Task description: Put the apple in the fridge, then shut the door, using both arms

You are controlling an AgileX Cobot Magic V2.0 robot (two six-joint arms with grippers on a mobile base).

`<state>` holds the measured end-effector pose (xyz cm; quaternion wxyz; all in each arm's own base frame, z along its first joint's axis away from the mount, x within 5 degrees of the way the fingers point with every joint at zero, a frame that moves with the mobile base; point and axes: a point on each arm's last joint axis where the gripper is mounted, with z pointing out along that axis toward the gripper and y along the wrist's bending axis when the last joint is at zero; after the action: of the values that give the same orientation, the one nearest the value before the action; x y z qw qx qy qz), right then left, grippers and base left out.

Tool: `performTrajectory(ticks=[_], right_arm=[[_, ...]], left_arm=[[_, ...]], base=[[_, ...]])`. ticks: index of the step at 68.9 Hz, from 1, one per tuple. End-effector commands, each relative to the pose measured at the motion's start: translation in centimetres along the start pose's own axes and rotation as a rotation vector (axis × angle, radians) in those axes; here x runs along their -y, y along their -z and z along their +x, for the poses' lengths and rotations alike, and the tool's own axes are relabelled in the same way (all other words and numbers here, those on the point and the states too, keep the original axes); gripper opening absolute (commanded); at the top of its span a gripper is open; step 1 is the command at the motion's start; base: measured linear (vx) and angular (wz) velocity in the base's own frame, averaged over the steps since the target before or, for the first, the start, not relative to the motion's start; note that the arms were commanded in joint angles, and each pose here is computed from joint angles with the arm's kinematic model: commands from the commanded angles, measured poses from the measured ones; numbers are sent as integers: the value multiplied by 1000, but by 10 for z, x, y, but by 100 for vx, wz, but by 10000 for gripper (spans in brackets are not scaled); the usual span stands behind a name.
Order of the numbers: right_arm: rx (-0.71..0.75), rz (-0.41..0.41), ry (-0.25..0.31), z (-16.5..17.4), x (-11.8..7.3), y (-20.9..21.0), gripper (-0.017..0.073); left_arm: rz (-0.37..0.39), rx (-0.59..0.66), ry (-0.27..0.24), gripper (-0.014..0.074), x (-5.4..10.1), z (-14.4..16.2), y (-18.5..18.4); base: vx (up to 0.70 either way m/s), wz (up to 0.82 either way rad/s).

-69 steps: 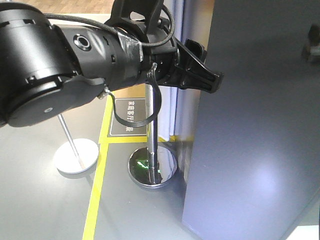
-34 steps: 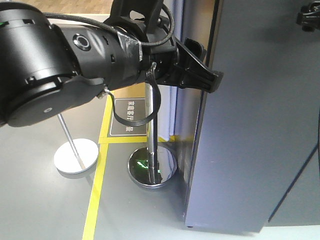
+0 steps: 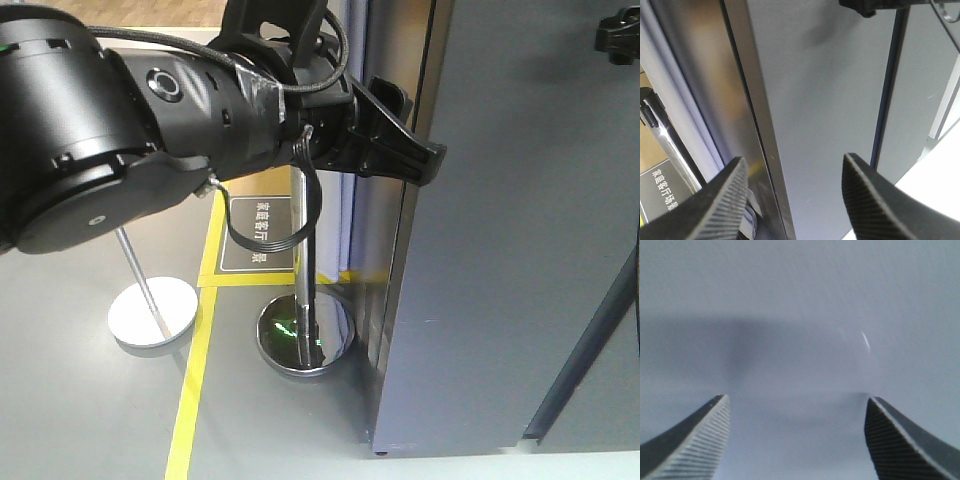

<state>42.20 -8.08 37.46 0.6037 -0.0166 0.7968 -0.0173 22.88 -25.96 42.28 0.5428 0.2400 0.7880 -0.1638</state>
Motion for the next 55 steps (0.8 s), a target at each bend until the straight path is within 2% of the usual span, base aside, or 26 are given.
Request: performTrajectory(ticks=[1, 13, 27, 43, 55], right_arm=[[109, 13, 12, -38, 1, 34, 510], [132, -49, 31, -59, -11, 68, 467], [113, -164, 47, -75, -29, 111, 363], [88, -286, 87, -86, -49, 158, 275], [104, -320, 95, -90, -60, 193, 237]], left_arm=[[34, 120, 6, 407, -1, -24, 22], [31, 118, 6, 407, -1, -23, 22], [-10, 94, -19, 407, -5, -21, 21], [-99, 12, -39, 407, -13, -14, 21], [-164, -29, -34, 407, -23, -14, 35]], base=[[0, 0], [0, 0], [0, 0], [0, 0], [0, 0]])
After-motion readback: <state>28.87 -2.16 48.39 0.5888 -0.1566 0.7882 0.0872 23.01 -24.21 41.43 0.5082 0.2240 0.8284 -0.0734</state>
